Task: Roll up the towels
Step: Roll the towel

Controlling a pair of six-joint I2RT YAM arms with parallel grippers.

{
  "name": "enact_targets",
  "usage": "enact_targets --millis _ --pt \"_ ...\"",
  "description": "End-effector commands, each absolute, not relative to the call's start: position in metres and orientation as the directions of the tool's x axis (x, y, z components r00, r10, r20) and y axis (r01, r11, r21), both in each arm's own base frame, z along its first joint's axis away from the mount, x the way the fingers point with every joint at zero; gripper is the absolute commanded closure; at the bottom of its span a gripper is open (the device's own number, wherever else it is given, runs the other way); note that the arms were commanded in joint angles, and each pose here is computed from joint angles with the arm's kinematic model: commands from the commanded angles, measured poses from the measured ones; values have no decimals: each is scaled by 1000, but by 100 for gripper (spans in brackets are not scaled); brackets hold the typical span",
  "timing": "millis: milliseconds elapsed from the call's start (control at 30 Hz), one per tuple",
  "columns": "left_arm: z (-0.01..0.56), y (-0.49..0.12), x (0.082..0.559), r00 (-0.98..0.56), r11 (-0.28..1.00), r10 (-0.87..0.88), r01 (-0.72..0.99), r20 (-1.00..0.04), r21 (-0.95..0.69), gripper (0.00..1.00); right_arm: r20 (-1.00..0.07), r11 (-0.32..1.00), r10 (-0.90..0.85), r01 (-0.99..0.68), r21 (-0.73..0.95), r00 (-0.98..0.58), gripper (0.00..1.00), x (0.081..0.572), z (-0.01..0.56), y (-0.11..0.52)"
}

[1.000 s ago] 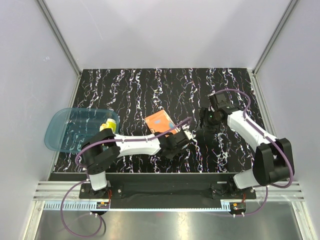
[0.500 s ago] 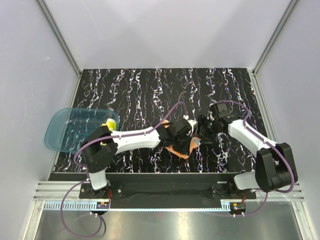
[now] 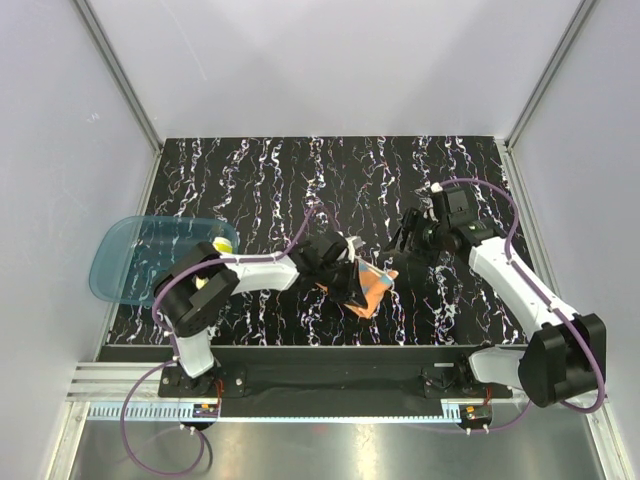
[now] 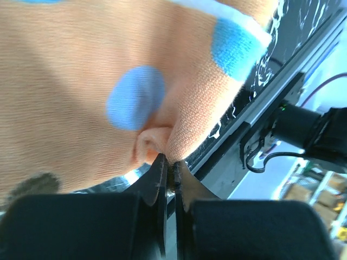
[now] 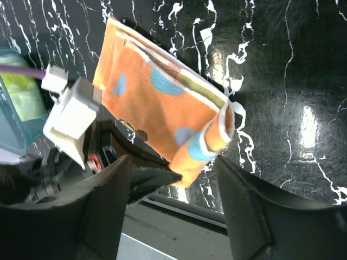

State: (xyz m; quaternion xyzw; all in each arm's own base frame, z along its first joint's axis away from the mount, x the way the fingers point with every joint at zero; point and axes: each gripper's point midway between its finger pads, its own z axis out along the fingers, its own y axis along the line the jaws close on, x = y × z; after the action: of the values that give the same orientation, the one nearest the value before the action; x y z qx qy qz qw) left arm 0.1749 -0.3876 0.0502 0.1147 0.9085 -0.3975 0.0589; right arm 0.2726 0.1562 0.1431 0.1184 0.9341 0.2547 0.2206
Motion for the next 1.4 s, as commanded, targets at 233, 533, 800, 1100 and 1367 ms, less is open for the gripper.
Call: enact_targets --millis 233,533,800,1100,1367 --pt "68 -376 200 -990 596 61 141 -131 -791 98 -305 762 283 20 647 -909 58 251 131 180" --pt "49 -366 209 -994 637 53 109 -98 -763 95 -280 684 214 -61 727 -936 74 253 116 217" --pt "36 -359 213 -995 663 33 91 -92 -743 94 -191 731 189 8 683 -963 76 272 73 224" --pt "26 -346 220 -994 706 33 96 -103 -702 83 -154 748 183 35 663 -971 78 288 40 229" --pt "32 -303 242 -937 920 72 194 -341 -339 52 -95 790 167 76 609 -981 80 279 12 225"
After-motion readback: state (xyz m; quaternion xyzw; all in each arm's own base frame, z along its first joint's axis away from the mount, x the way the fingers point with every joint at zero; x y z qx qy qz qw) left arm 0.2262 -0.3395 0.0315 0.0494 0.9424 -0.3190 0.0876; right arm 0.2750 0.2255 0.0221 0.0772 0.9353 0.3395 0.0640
